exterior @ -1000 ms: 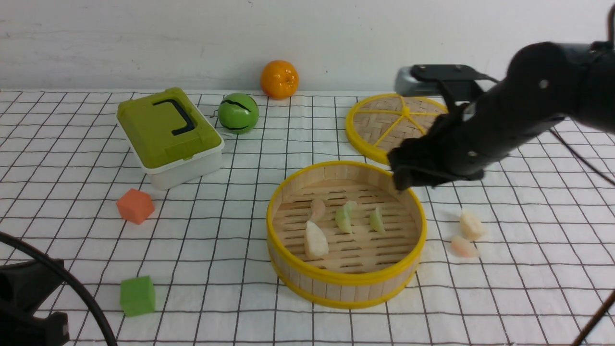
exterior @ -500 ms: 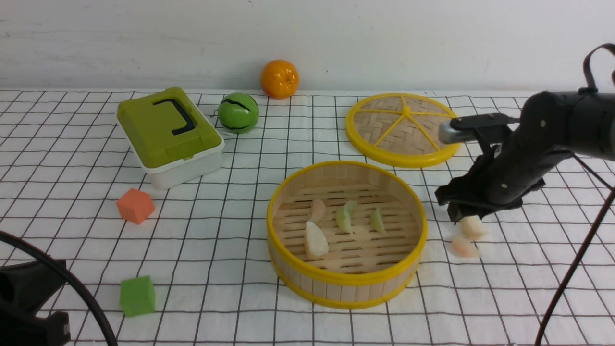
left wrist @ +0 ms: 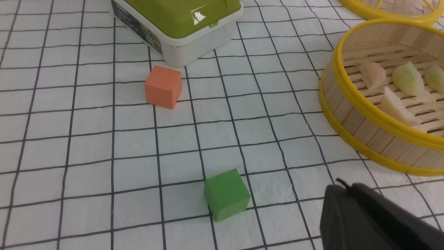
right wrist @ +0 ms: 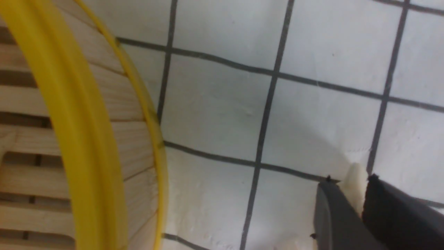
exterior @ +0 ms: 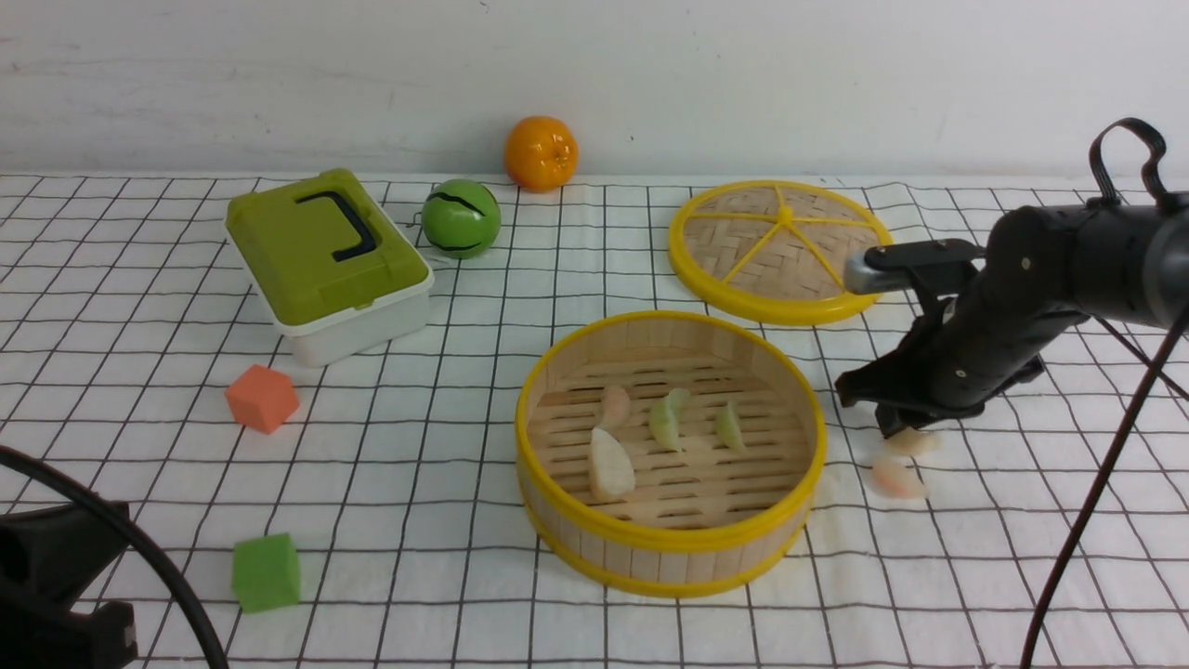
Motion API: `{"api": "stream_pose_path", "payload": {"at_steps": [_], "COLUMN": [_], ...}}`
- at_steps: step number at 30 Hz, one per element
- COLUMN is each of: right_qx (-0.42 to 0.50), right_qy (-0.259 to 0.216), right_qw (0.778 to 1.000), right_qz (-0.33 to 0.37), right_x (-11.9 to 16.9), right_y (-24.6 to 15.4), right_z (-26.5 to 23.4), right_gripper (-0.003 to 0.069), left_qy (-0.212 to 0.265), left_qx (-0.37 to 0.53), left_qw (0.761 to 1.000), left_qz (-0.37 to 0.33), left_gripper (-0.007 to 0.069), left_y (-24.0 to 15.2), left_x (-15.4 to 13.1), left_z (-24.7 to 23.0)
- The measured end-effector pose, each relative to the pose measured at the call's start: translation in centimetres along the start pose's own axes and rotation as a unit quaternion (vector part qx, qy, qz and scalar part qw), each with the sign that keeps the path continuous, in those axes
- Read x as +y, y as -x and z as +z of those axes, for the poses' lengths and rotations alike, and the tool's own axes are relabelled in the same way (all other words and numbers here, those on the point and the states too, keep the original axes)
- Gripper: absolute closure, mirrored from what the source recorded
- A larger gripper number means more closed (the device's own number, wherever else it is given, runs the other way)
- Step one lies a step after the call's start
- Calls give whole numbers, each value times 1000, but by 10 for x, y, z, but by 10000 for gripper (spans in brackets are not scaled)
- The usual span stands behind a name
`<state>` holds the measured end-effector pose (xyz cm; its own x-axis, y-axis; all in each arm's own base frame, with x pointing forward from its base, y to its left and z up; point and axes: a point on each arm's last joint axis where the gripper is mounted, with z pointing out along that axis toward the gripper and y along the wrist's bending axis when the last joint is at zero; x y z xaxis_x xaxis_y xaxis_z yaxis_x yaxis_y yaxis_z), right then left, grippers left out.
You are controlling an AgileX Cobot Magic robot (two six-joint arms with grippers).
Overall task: Put the dumplings into the steamer on the table with the white tablecloth.
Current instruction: 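Reach for and grasp a dumpling lying on the table beside the steamer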
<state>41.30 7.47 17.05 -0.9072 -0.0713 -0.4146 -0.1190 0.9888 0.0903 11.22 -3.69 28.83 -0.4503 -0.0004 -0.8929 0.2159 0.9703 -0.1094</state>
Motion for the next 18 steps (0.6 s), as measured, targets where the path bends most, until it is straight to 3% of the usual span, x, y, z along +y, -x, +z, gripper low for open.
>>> {"api": "stream_pose_path", "payload": {"at_steps": [7,15,18], "right_qx": [10,-12,14], "right_qy": [6,4,-2], "right_qw": [1000,1000,1000], "right_qz": [0,-9,-15], "right_x": [4,6,4], "right_y": [-2,2,-2], "right_z": [-22,-55,-50], "right_gripper": [671,667,614], "left_qy": [0,-1,-1], "left_qx": [0,0,0], "left_qw": [1000,1000,1000], "left_qz": [-1,-1,-2], "left_gripper": [624,624,623], "left_y": [0,0,0], "left_x": [0,0,0], "left_z": [0,0,0]}}
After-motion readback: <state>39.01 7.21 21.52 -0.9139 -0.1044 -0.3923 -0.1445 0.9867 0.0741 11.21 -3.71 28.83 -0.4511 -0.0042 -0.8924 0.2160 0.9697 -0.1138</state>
